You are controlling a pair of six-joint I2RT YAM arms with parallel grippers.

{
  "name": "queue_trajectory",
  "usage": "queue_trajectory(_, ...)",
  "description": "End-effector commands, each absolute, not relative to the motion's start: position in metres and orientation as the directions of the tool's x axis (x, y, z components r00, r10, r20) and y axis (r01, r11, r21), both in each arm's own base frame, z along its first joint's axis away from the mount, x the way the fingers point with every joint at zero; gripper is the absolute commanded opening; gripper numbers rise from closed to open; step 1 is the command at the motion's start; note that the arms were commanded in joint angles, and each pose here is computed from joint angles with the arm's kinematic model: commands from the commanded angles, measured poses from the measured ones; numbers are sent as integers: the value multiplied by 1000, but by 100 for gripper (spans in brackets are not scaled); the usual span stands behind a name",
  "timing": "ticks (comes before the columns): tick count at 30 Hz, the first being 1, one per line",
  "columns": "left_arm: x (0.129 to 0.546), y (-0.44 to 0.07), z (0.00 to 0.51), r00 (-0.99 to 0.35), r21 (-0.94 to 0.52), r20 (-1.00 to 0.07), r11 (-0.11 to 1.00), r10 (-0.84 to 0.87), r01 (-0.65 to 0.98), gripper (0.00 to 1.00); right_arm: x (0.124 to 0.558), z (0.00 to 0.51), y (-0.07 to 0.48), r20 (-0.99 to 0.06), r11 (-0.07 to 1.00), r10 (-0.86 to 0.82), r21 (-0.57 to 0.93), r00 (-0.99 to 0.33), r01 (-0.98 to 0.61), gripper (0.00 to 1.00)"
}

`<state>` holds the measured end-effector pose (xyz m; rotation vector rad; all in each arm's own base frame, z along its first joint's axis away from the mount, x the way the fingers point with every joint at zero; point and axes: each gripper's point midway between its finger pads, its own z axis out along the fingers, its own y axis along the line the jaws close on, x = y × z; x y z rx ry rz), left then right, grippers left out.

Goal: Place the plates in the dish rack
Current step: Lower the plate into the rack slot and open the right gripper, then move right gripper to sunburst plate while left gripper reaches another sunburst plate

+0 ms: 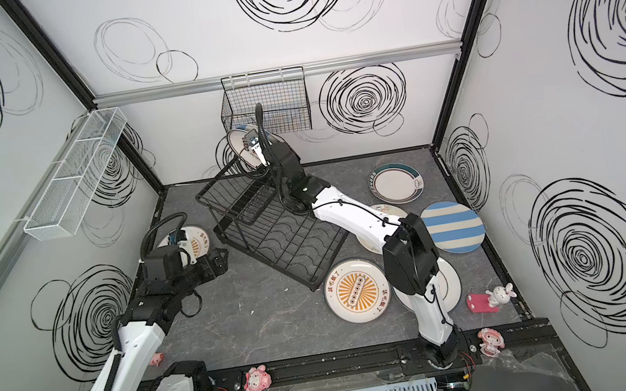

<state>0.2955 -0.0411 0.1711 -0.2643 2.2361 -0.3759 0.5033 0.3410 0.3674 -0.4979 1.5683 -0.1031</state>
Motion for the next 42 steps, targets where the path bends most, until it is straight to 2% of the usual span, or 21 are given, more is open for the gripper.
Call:
queue_trajectory(1, 298, -38, 174, -618, -344, -725, 937, -305, -58, 96, 503, 385, 338, -938, 913, -344, -345, 42, -219, 28)
queue_trajectory(3, 297, -38, 175, -616, -345, -726, 937, -305, -58, 96, 503, 387, 337, -938, 913, -343, -344, 43, -221, 30)
queue_trajectory(7, 297, -38, 176, -614, -344, -728, 937, -305, -58, 96, 501, 391, 337, -938, 913, -344, -345, 41, -218, 39)
queue_trajectory(14, 298, -37, 174, -617, -339, -726, 938, -305, -66, 96, 487, 409, 336, -940, 912, -337, -341, 55, -228, 50)
queue_trajectory(25, 298, -37, 177, -611, -344, -729, 937, -309, -63, 96, 440, 453, 316, -960, 928, -254, -276, 117, -251, 60)
queue_trajectory(31, 299, -38, 175, -614, -348, -726, 935, -311, -62, 96, 403, 472, 292, -965, 929, -224, -254, 138, -268, 60)
queue_trajectory(36, 301, -36, 173, -616, -345, -721, 935, -317, -78, 96, 372, 455, 272, -981, 922, -184, -195, 67, -335, 60)
queue_trajectory(42, 296, -22, 170, -617, -299, -717, 943, -325, -149, 96, 315, 413, 255, -997, 868, -54, -17, -59, -497, 63)
